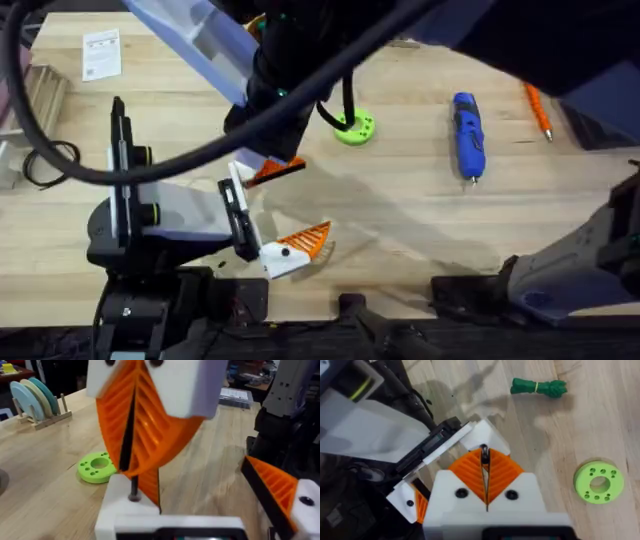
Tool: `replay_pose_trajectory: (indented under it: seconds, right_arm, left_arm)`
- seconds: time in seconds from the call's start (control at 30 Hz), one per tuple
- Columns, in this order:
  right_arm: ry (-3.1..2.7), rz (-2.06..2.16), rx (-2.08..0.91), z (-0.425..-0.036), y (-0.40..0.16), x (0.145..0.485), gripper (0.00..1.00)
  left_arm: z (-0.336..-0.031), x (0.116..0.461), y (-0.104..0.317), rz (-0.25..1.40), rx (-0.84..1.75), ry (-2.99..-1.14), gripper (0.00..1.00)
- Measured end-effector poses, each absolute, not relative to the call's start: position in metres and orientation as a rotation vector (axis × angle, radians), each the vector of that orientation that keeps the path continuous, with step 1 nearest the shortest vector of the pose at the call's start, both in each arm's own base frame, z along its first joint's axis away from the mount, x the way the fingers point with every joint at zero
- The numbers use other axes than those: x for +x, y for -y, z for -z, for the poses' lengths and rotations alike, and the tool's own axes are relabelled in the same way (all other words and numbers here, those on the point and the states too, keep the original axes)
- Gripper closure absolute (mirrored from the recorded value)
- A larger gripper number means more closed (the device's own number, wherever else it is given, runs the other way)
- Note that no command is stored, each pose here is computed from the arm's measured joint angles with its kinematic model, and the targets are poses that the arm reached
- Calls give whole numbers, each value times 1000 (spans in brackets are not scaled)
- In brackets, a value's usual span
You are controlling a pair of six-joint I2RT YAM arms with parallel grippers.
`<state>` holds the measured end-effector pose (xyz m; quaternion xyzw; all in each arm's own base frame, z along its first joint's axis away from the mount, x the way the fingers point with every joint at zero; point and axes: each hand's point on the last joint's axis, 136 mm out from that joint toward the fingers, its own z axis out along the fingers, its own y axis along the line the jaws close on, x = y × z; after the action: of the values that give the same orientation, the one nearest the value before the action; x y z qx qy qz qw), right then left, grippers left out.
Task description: Pick up the gripper from the table and insert it into the empty holder that is missing its gripper. Then pick up a screw, insert it into the mounting hole, and use the screwdriver to tighten it. Finally, clean up the table by picking up the vegetable and placing it into the bucket.
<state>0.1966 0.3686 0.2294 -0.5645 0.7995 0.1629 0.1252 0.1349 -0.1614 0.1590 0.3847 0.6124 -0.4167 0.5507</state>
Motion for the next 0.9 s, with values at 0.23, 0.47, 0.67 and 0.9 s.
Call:
replay_pose_trajectory:
  seconds: [0.23, 0.47, 0.67, 0.9]
  right_arm:
    - [-2329, -486, -1647, -230, -369, 195, 996]
    - [-2334, -485, -1646, -229, -368, 196, 995]
    - [-2336, -484, -1643, -229, -368, 196, 996]
    - [-2333, -490, -1643, -230, -368, 196, 995]
  left_arm:
    - [-159, 135, 161, 986, 910, -1449, 15]
    - [-159, 135, 161, 986, 910, -1450, 15]
    - [-159, 135, 161, 986, 910, -1449, 15]
    - [-159, 135, 161, 986, 910, -1449, 15]
